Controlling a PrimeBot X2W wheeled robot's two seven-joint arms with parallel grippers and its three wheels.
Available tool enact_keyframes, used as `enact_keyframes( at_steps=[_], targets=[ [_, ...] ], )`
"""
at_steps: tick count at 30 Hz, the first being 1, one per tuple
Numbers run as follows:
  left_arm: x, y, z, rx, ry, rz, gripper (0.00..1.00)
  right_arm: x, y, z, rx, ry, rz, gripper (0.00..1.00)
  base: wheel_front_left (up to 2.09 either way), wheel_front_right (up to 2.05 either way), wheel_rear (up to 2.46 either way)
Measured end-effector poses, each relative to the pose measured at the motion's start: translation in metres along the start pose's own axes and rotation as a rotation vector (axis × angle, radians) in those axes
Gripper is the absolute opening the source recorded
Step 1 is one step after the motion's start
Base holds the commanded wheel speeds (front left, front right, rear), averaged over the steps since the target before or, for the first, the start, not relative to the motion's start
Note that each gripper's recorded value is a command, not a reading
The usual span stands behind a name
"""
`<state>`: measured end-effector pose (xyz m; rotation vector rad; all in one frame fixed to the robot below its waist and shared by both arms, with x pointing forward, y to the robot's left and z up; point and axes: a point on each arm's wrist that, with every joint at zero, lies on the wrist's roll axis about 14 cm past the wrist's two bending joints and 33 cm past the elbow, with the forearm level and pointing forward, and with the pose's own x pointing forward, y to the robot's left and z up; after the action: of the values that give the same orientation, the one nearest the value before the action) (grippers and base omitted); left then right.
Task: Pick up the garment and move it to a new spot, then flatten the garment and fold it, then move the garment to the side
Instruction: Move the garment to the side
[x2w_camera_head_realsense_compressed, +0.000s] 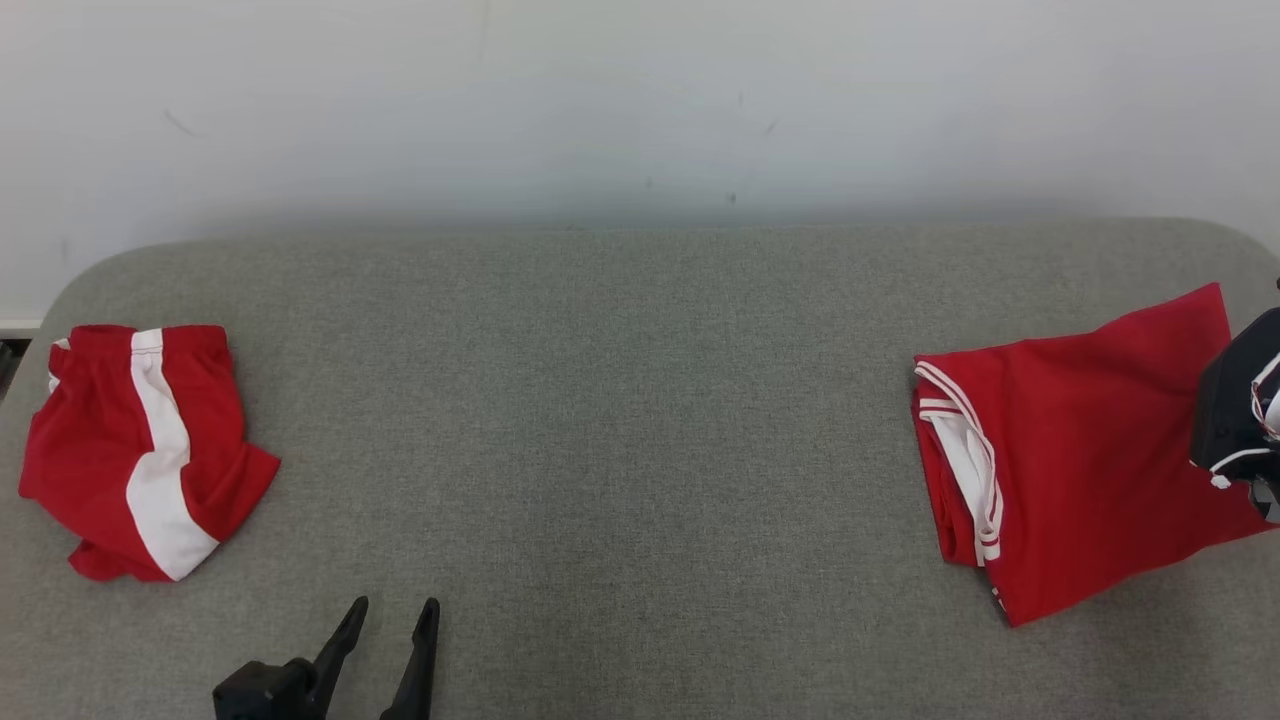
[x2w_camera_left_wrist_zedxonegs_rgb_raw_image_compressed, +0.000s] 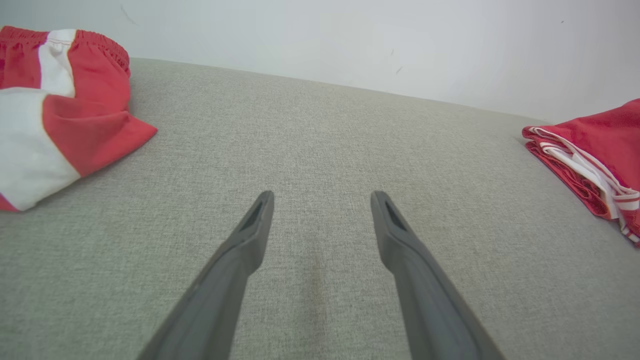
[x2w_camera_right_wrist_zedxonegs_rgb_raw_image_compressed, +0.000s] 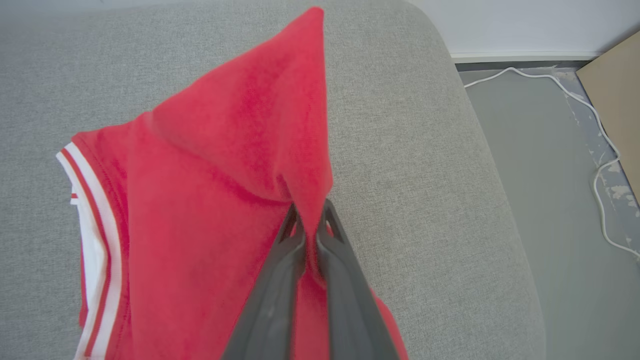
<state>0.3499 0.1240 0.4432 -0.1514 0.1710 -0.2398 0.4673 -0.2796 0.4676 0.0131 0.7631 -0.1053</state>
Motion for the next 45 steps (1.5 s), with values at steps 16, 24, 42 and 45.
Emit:
enact_keyframes(
  at_steps=[16, 24, 42, 45],
  targets=[
    [0.016, 0.001, -0.009, 0.017, 0.04, -0.045, 1.0, 0.017, -0.057, -0.01, -0.058, 0.029, -0.177, 0.0, 0.0, 0.0, 0.0],
    [0.019, 0.008, -0.013, 0.015, 0.055, -0.038, 1.0, 0.032, -0.061, -0.017, -0.106, 0.055, -0.216, 0.0, 0.0, 0.0, 0.0],
    [0.02, 0.027, -0.019, 0.018, 0.077, 0.004, 1.0, 0.055, -0.059, -0.028, -0.232, 0.125, -0.265, 1.0, 0.0, 0.0, 0.0],
    [0.02, 0.028, -0.019, 0.019, 0.077, 0.008, 1.0, 0.052, -0.058, -0.021, -0.233, 0.11, -0.267, 1.0, 0.0, 0.0, 0.0]
  ],
)
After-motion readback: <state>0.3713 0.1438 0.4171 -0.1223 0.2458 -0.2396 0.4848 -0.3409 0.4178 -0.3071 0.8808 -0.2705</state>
